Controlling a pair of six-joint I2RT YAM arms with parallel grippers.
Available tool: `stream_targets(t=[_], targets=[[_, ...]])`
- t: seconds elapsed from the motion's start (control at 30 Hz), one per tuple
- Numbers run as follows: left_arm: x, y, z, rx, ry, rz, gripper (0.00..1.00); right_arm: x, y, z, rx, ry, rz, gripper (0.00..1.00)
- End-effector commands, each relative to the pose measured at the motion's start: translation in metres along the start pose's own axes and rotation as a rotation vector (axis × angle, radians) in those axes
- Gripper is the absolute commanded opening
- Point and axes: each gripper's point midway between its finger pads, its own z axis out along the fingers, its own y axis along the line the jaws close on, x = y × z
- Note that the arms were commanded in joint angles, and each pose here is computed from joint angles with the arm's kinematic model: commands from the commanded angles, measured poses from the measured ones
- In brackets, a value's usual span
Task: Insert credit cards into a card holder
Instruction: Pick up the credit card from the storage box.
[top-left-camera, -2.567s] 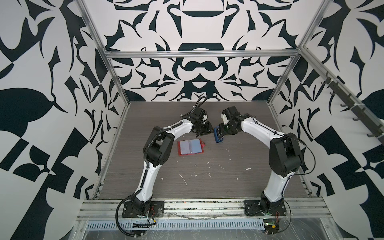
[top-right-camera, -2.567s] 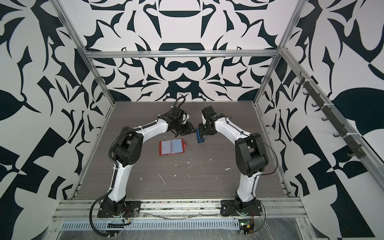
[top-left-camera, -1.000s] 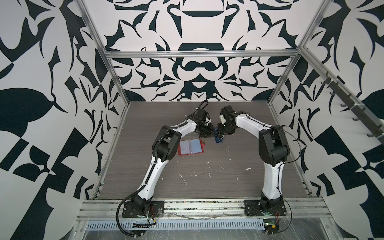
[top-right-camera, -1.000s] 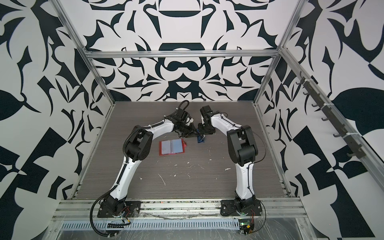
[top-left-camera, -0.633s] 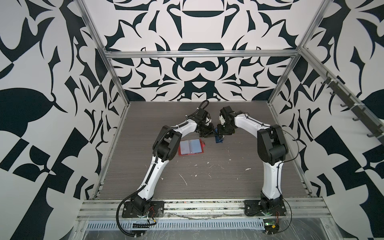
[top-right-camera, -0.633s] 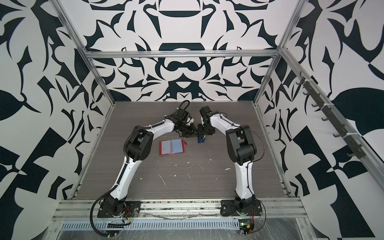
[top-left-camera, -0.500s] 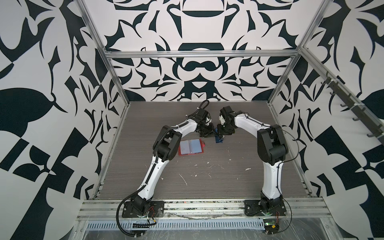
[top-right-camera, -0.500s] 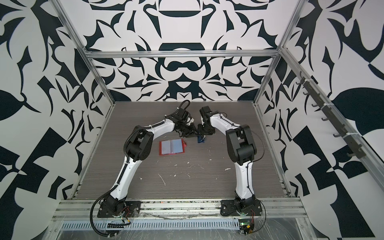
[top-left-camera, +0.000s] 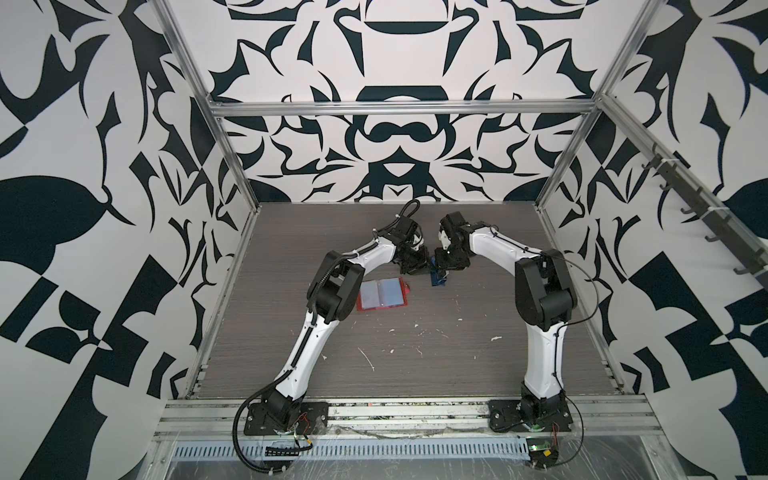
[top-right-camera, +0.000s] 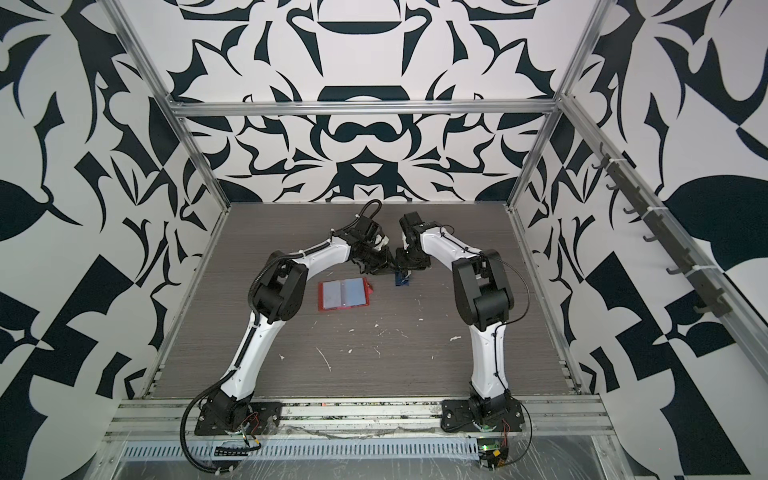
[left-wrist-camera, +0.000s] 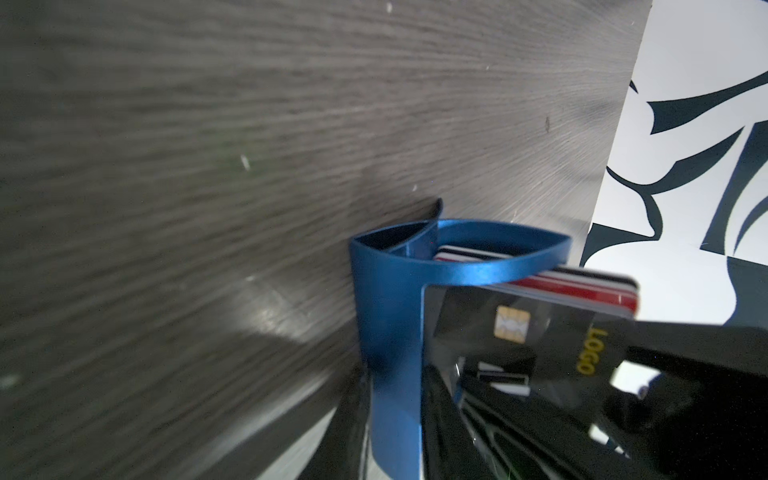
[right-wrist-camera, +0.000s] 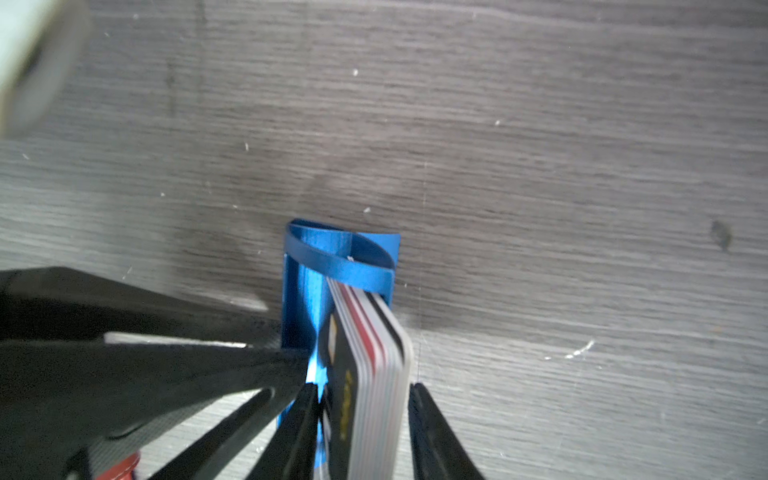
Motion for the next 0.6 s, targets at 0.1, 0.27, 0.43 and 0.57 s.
stream_targets(t=[0.1, 0.27, 0.43, 0.57], targets=[[0.0163, 0.0329, 0.0123, -0.102, 0.055, -0.059, 0.25, -0.0137, -0.0089, -0.0341, 0.021, -0.064, 0.01, 0.36], [0.0167, 0.033, 0.012, -0.102, 0.056, -0.06, 0.25, -0.0141, -0.0101, -0.0372, 0.019, -0.068, 0.015, 0.35], [0.017, 0.0338, 0.0118, -0.105, 0.055, -0.061, 0.24, -0.0147, -0.0115, -0.0408, 0.02, -0.074, 0.016, 0.35], [0.0169, 0.0336, 0.0116, -0.105, 0.054, -0.06, 0.24, -0.0149, -0.0118, -0.043, 0.019, -0.076, 0.018, 0.35]])
